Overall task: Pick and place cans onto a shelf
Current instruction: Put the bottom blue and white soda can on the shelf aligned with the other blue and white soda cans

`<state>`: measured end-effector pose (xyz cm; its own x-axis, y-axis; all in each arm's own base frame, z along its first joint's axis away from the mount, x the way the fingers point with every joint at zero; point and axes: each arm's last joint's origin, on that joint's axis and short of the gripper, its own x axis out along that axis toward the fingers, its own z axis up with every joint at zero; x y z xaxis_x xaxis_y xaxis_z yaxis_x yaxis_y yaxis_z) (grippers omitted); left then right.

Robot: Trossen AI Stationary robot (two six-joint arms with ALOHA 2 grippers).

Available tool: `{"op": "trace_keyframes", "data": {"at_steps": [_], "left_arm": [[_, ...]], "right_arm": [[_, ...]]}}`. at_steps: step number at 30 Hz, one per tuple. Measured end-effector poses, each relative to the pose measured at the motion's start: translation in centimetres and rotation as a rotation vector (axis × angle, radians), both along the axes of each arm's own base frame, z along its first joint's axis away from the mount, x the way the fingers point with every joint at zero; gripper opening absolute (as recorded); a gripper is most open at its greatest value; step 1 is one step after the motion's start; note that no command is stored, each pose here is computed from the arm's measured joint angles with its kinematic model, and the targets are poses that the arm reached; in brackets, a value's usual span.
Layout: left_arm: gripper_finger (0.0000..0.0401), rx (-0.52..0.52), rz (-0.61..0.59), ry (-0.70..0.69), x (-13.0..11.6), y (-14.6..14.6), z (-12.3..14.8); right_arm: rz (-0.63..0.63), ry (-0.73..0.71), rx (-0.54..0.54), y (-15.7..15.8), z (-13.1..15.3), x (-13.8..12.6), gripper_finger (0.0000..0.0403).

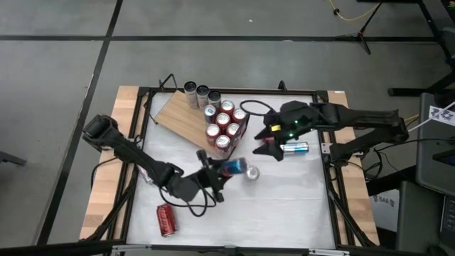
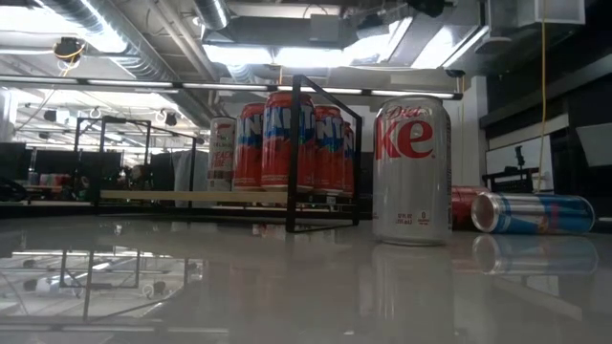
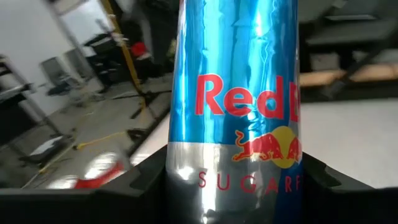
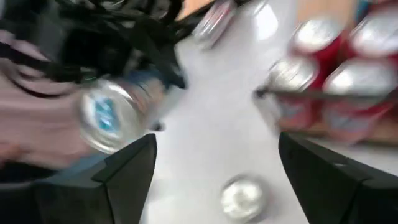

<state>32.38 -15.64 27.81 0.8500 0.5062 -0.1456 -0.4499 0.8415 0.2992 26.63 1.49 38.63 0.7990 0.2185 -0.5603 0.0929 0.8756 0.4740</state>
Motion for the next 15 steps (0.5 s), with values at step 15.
{"op": "trace_keyframes", "data": {"at_steps": [15], "left_arm": [[0.0215, -0.02, 0.149, -0.087, -0.6, 2.7, 2.7]], "right_arm": [[-0.136, -0.105, -0.369, 1.4, -1.1, 3.4, 0.0328]]}}
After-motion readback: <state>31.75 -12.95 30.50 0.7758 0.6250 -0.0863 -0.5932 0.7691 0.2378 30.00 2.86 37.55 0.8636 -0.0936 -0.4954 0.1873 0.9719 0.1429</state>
